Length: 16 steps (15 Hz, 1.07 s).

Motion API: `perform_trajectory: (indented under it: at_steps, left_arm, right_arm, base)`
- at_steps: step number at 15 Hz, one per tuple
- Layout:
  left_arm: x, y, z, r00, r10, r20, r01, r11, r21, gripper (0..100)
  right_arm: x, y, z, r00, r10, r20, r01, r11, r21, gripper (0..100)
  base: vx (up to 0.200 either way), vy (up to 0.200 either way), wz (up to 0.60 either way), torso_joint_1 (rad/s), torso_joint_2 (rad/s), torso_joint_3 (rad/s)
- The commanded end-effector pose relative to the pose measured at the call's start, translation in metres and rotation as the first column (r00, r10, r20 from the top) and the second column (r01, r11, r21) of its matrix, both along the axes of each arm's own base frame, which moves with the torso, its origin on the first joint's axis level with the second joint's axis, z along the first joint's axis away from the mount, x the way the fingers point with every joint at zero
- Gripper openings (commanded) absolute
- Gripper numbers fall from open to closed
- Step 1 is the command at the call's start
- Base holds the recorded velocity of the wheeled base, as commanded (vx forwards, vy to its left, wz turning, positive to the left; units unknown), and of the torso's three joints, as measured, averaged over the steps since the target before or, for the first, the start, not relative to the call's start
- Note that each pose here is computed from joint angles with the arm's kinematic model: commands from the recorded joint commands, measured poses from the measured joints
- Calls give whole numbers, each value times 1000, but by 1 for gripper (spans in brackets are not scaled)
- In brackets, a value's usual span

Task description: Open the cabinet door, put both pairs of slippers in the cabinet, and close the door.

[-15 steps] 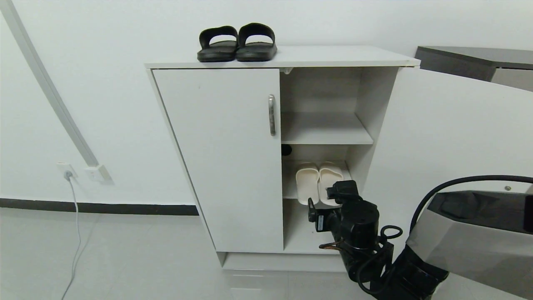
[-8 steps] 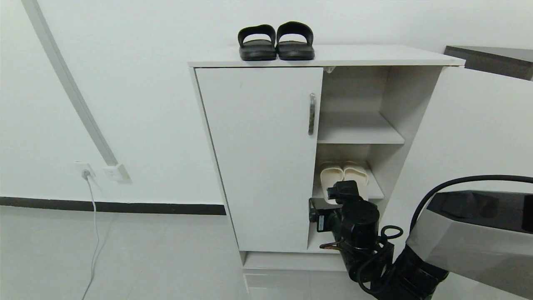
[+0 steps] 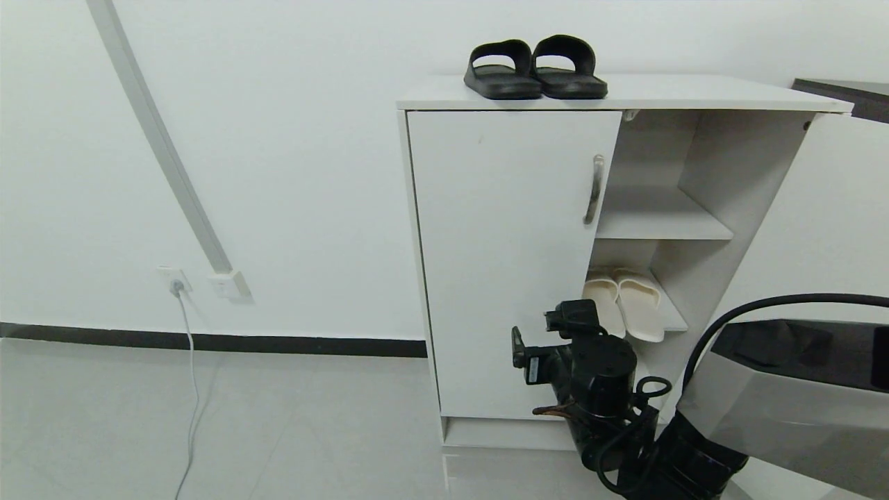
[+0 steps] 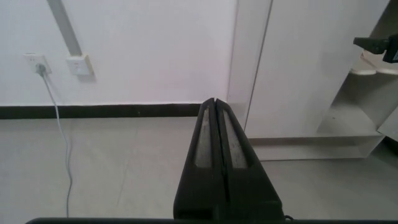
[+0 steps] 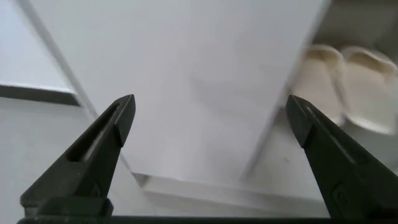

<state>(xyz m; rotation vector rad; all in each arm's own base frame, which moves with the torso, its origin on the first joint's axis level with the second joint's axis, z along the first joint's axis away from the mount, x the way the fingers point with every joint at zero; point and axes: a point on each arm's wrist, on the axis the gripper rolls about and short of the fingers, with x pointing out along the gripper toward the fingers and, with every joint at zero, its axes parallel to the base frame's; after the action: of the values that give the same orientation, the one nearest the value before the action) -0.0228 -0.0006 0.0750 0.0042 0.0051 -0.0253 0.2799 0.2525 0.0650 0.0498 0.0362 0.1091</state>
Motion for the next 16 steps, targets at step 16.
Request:
perform_trajectory:
  at_steps: [16]
  left_arm:
    - [0,0,0,1000,2,1,-2,1000,0,0]
  right_arm:
    - [-2,-6,-4,999,30,27,-29,998,-52,100]
  base:
    - [0,0,0,0,-9,-11]
